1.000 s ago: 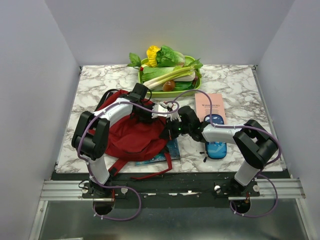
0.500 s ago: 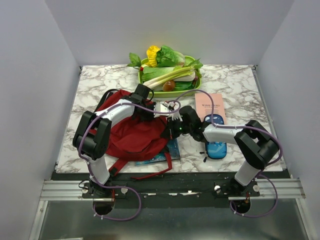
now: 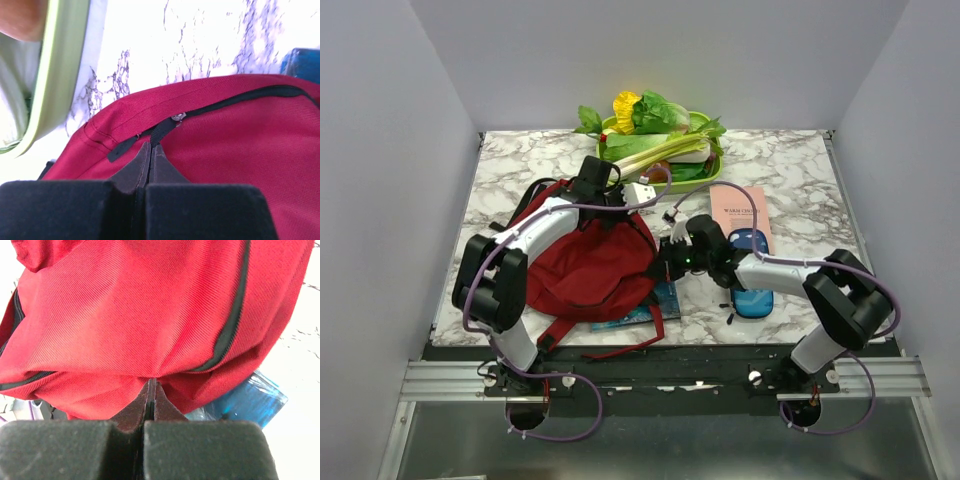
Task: Pack the student bag
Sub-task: Unzip the student bag at the center of the board.
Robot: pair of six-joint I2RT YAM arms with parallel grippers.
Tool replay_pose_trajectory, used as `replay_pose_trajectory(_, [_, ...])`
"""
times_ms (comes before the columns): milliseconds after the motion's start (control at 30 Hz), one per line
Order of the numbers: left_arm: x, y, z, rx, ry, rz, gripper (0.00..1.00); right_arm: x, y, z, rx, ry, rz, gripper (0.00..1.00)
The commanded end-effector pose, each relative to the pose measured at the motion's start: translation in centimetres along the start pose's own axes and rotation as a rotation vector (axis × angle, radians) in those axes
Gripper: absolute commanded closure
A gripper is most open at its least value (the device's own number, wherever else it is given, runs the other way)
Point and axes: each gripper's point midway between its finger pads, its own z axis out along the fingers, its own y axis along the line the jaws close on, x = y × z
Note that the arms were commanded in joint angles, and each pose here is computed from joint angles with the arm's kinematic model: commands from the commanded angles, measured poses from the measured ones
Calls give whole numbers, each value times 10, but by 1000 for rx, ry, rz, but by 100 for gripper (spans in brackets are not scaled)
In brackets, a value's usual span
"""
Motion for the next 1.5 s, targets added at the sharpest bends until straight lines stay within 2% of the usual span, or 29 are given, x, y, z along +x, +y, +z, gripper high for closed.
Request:
replay_pose_trajectory(0, [-36, -2, -29, -13, -110, -18, 100, -13, -7, -17, -3, -48, 46, 99])
replay_pose_trajectory(133, [-41, -18, -42, 44, -123, 9, 100, -49, -30, -40, 22, -144, 104, 88])
replay_pose_trajectory(167, [-43, -21, -46, 50, -129, 20, 100, -62, -32, -45, 18, -171, 109, 75])
replay_pose_trajectory(233, [-39, -33, -48, 86, -118, 47, 100, -83, -45, -56, 25, -211, 120, 64])
replay_pose_trajectory(267, [-38, -38, -51, 97, -119, 56, 100, -101, -45, -59, 19, -234, 106, 53])
replay_pose_trajectory(367, [-38, -55, -54, 147, -123, 79, 100, -121, -51, -59, 29, -228, 85, 38])
replay_pose_trajectory(467, [-41, -71, -55, 189, -128, 106, 100, -139, -52, -45, 6, -176, 65, 32])
replay_pose_trajectory(500, [-41, -76, -55, 199, -129, 113, 100, -156, -47, -43, -9, -193, 51, 31])
replay_pose_trajectory(567, [-44, -81, -55, 208, -136, 140, 100, -154, -53, -30, -24, -149, 72, 25])
replay_pose_trajectory(667, [-47, -86, -54, 218, -141, 155, 100, -157, -50, -13, -33, -81, 54, 22])
replay_pose_trajectory(867, [-53, -87, -62, 206, -154, 192, 100, -106, -44, 24, 17, 146, 31, 21])
replay_pose_trajectory(1100, [-51, -88, -66, 204, -148, 203, 100, -80, -19, 40, -47, 209, 29, 22])
replay_pose_trajectory(1133, [-51, -88, -66, 202, -146, 207, 100, -79, -18, 42, -49, 213, 36, 23])
replay_pose_trajectory(1233, [-51, -87, -67, 202, -140, 217, 100, -84, -16, 45, -57, 200, 43, 39])
replay_pose_trajectory(1267, [-52, -87, -68, 202, -142, 224, 100, -86, -18, 47, -53, 194, 44, 56])
replay_pose_trajectory(1333, [-52, -91, -69, 217, -133, 227, 100, -93, -15, 49, -59, 180, 36, 70])
replay_pose_trajectory(1367, [-51, -93, -69, 227, -127, 237, 100, -96, -15, 49, -59, 173, 37, 73])
replay_pose_trajectory(1467, [-56, -107, -73, 269, -107, 277, 100, -102, -13, 49, -60, 160, 33, 61])
